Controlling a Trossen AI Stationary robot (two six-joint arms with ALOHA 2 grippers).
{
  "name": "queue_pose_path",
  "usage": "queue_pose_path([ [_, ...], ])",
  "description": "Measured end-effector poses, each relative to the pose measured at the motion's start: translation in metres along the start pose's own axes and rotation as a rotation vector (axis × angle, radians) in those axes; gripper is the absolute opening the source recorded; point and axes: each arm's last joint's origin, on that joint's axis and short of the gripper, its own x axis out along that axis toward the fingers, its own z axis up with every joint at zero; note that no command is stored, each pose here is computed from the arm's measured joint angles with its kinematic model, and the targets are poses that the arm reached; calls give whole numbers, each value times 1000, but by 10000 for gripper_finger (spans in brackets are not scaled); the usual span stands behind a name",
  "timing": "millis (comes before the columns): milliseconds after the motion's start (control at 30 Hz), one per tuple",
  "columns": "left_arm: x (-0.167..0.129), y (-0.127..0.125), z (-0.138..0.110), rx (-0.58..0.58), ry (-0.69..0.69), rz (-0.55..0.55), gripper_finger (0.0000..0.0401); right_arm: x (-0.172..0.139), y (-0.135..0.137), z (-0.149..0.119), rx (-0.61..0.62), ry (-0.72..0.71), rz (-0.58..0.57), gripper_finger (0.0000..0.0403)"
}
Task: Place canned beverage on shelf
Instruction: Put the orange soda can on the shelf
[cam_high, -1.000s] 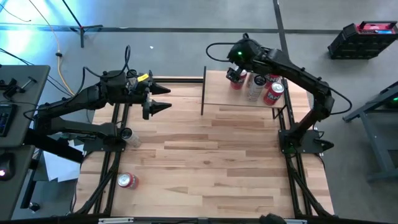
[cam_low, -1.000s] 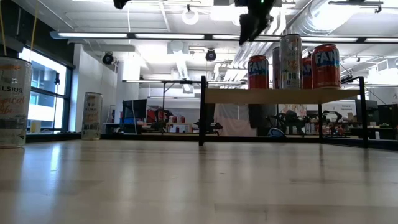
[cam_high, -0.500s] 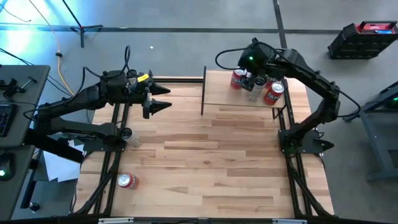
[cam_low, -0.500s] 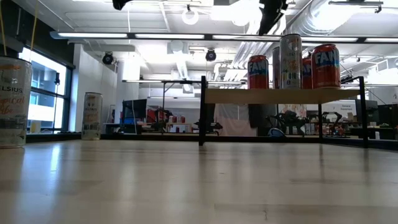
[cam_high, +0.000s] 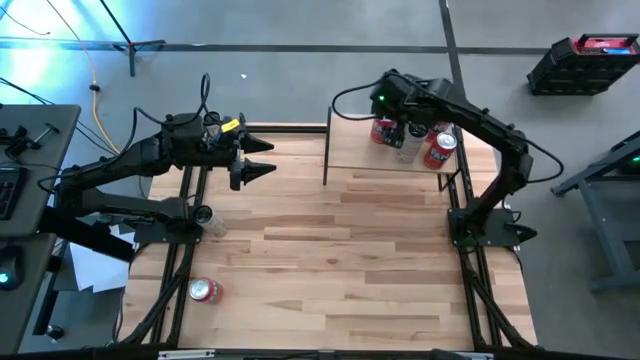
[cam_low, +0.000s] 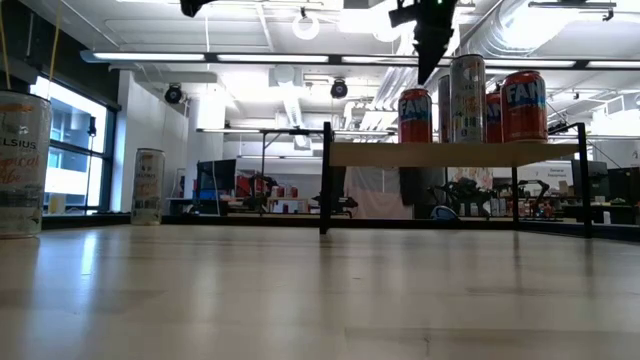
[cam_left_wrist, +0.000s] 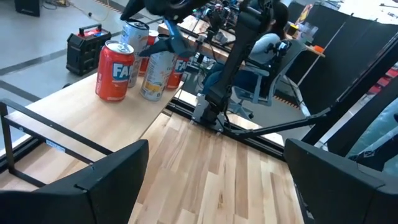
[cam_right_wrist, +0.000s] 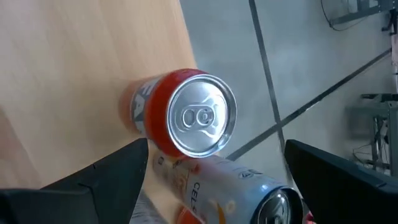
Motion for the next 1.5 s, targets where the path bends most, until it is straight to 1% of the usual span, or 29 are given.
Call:
queue_pose_path([
  [133,0,0,0,6,0,0,365,6,1,4,-17,6,-7,362],
  [200,0,0,0,-8,0,0,365,8,1,5,-31,19,-28,362],
  [267,0,0,0,-18,-1,0,365,8,0,4,-41,32,-47,362],
  [433,0,0,0,-18,-1,0,365,8,0,1,-60,58,-49,362],
  [833,0,0,0,-18,-2,0,365,12,-6,-2,-67,100,-74,362],
  [1300,0,0,0,-20,4,1,365,13,-7,2,-52,69,-96,362],
  [1500,0,0,-1,-20,8,3,365,7,0,6,-67,38,-87,362],
])
